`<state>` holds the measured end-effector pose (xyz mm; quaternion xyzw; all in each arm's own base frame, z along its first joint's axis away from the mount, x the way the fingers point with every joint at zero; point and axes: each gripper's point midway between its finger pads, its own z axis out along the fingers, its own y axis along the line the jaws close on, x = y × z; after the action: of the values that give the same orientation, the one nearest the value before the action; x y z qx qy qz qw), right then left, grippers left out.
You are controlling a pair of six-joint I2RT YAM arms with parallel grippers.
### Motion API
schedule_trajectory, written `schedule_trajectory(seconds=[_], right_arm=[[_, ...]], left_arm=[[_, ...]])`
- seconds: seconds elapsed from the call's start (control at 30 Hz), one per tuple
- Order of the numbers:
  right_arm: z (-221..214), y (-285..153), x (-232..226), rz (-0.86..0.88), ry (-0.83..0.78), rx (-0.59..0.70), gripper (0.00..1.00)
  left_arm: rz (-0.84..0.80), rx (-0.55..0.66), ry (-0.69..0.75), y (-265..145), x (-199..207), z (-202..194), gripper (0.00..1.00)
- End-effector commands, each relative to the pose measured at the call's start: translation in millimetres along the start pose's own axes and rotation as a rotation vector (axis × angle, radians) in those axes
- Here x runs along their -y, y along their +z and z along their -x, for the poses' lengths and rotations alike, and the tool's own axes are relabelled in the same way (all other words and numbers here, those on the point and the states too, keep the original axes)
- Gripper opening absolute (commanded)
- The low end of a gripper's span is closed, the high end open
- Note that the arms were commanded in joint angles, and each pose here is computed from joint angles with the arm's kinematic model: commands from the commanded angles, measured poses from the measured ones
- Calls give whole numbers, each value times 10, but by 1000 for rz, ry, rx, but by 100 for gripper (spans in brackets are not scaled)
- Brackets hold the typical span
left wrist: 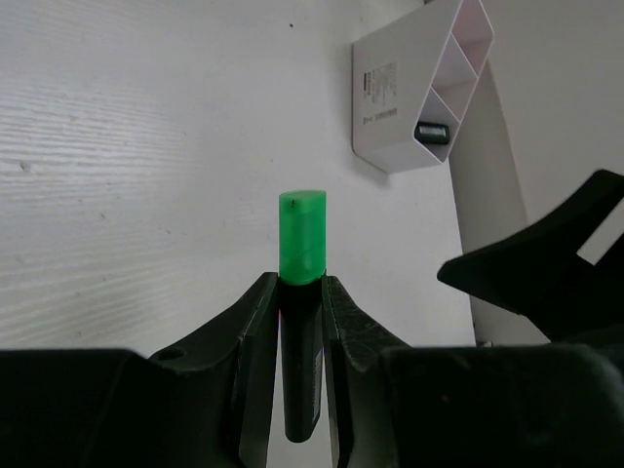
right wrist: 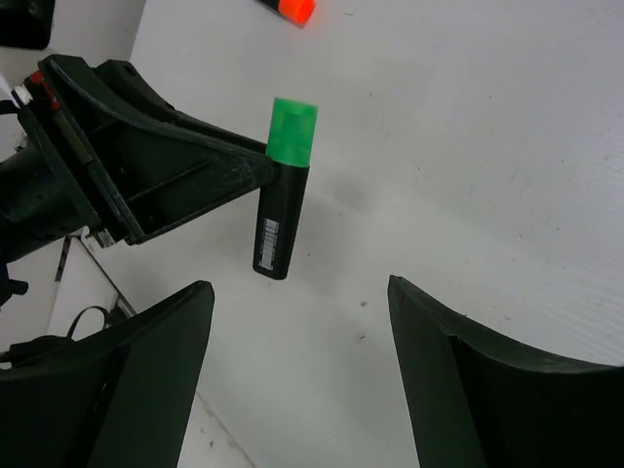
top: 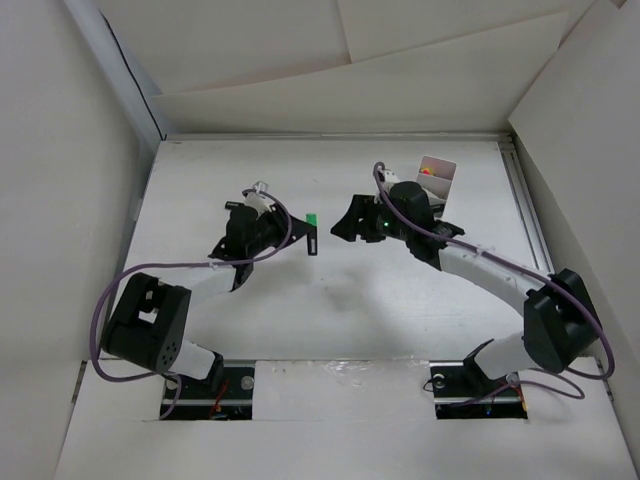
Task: Sort the stationery into containers
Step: Pick up the stationery from the center of the board.
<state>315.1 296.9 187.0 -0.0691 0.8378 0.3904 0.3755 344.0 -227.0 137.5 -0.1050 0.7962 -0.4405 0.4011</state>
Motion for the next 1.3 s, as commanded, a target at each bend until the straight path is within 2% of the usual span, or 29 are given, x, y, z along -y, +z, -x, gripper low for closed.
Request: schedule_trajectory(seconds=[0.0,0.17,0.3,0.4,0.63,1.0,1.27], right_arm=[[220,15,-225,108,0,56,78],[279,-7,-458,221,-10,55,75],[173,31,-343,213,8,40,74],[257,14,-323,228,22,67,74],[263,103,-242,236,43,63,68],[195,254,-21,192,105,47,62],[145,252,-73,238,121,36,60]], left_arm=[[-175,-13,40,-122,365,-14,0],[-306,-30,20,-263,557,-106,0],[-410,-37,-3,-378,712,-152,0],[-477,-76,-13,-389,759,-238,0],[-589,-138,-64,-430,804,-382,0],[-583,-120,-28,-455,831,-349,0],[-558,-73,22,-507,859,-274,0]])
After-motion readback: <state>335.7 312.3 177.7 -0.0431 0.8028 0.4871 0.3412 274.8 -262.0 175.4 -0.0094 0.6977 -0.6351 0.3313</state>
